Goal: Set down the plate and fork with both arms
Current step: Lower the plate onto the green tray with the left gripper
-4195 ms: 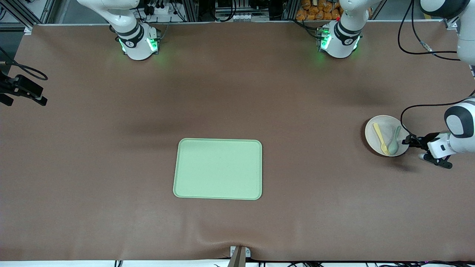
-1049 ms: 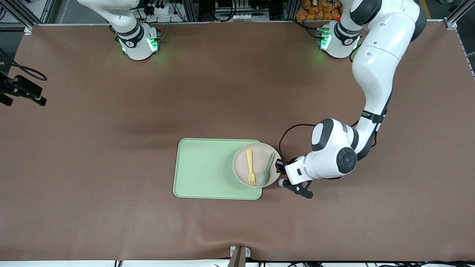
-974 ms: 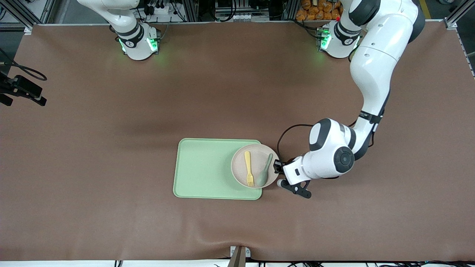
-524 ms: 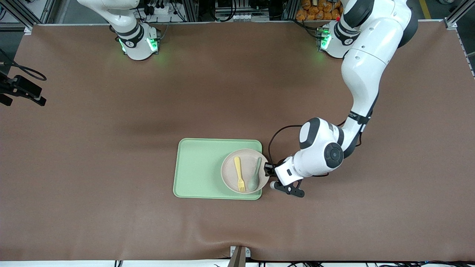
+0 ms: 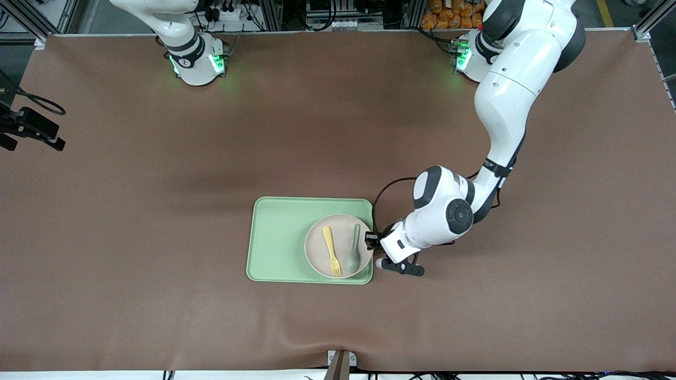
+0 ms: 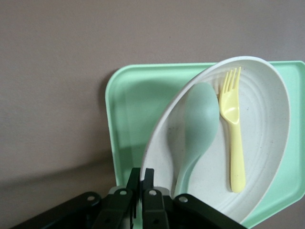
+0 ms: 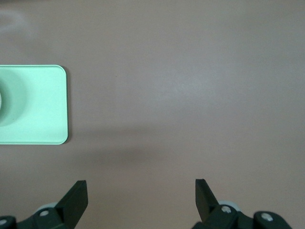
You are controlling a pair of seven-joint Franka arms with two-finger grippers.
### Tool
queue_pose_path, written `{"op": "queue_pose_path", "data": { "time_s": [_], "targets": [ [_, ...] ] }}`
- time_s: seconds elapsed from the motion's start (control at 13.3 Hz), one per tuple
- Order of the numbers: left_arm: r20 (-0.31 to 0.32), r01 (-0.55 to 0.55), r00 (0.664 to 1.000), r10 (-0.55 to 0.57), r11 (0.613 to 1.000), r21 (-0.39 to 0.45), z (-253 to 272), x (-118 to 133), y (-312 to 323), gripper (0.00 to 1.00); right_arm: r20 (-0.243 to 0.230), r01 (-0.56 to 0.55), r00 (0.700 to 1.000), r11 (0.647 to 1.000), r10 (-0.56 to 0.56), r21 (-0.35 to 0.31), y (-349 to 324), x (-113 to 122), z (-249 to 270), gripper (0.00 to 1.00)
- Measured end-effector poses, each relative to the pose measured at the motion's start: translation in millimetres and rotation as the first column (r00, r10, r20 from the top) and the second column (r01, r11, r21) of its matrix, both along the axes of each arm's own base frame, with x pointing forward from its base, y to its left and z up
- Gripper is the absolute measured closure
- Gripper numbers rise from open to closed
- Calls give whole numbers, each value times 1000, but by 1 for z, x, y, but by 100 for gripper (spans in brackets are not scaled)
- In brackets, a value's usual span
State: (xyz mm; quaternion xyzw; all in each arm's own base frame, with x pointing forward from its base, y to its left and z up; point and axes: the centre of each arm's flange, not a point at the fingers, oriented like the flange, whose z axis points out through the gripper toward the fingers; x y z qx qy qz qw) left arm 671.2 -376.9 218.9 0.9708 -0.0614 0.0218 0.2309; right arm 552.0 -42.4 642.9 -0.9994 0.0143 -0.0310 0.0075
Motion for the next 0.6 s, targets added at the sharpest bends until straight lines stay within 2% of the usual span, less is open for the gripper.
{"op": "queue_pose_path", "data": {
  "time_s": [0.6],
  "targets": [
    [0,-13,1000,13,1000,-1,-24,-9,-14,94,-1,8,1000,1000,-8,0,-4,0,0,0]
  ]
}}
